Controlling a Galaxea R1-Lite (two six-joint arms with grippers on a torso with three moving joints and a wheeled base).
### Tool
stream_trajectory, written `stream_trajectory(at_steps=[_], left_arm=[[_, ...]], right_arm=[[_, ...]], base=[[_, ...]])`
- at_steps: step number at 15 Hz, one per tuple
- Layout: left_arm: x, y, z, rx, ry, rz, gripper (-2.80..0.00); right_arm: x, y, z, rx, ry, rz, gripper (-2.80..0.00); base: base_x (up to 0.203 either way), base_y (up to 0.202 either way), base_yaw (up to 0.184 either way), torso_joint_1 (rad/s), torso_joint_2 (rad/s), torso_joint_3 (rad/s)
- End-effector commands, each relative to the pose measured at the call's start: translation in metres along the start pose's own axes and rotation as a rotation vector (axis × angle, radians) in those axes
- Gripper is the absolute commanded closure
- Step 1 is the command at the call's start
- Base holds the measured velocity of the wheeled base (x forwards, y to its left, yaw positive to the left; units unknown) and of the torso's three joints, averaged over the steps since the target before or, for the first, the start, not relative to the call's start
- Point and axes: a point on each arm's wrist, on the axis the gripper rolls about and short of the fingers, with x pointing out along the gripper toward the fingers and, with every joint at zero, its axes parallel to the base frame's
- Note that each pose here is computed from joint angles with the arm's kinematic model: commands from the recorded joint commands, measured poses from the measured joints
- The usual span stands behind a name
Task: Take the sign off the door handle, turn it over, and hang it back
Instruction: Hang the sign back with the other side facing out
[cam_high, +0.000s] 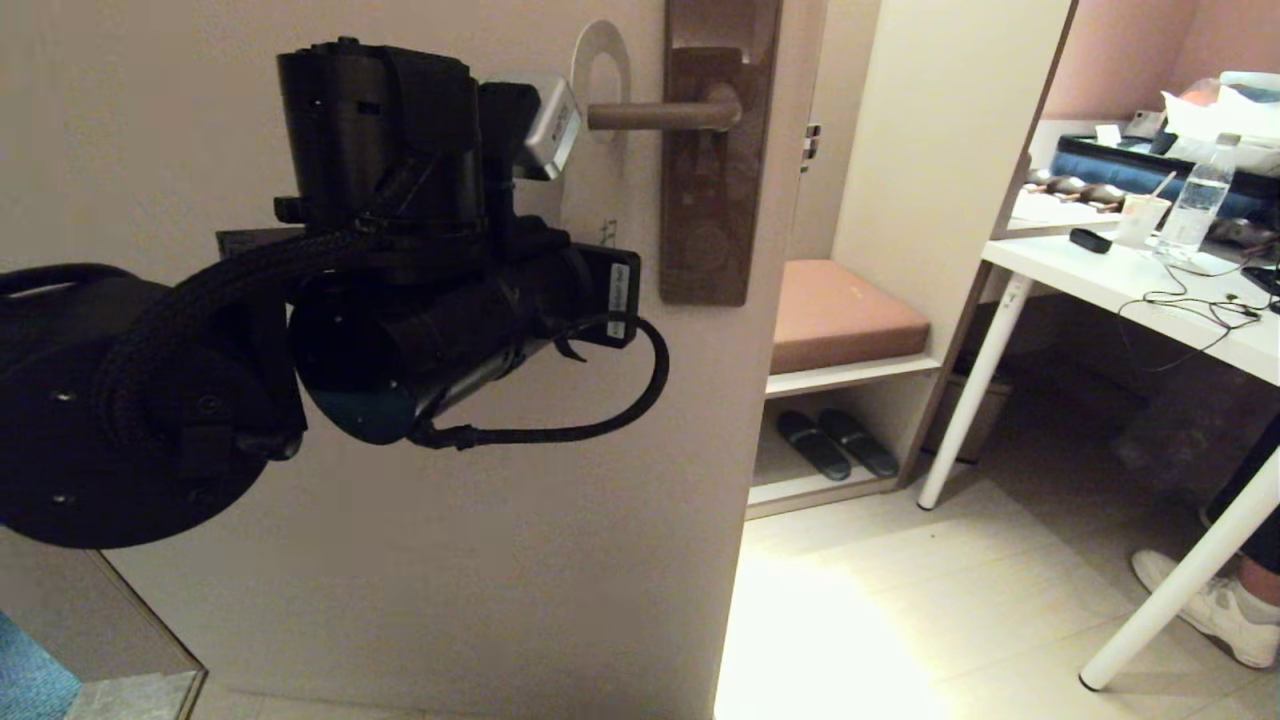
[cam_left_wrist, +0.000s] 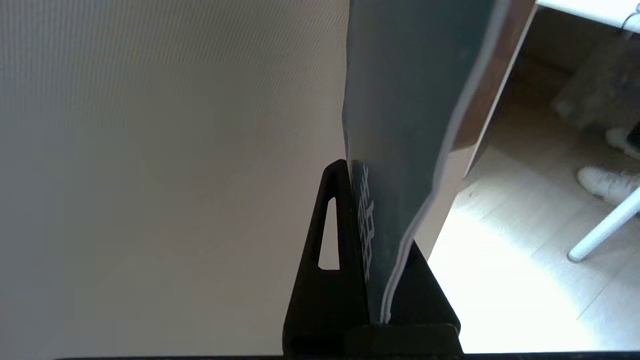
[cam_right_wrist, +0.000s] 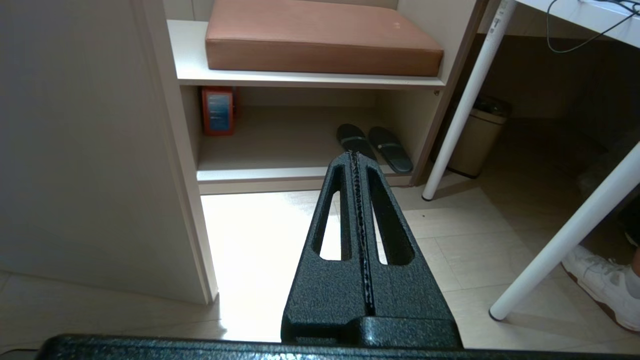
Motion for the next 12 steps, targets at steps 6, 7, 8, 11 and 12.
stream_trajectory(at_steps=[6,7,8,11,12], left_arm=[[0.004,-0.015,-0.004,-0.016,-0.038,-0.033,0.00],[0.006,-0.017,-0.006,-0.019,-0.034,-0.037,0.00],[0.005,-0.020,-0.006,-0.024,-0.033,-0.046,0.00],[0.006,-0.027,-0.009,-0.042,-0.024,-0.062,0.00],[0.007,-0.028,-0.011,-0.049,-0.020,-0.064,0.00]], right_arm=[[0.000,0.000,0.000,-0.001,0.002,0.001,0.00],[0.000,0.000,0.000,-0.001,0.000,0.001,0.00],[0.000,0.000,0.000,-0.001,0.000,0.001,0.00],[0.000,0.000,0.000,-0.001,0.002,0.001,0.00],[0.000,0.000,0.000,-0.001,0.001,0.001,0.00]], base=[[0.000,0.000,0.000,0.000,0.00,0.000],[0.000,0.000,0.000,0.000,0.00,0.000],[0.000,0.000,0.000,0.000,0.00,0.000],[0.000,0.000,0.000,0.000,0.00,0.000],[0.000,0.000,0.000,0.000,0.00,0.000]])
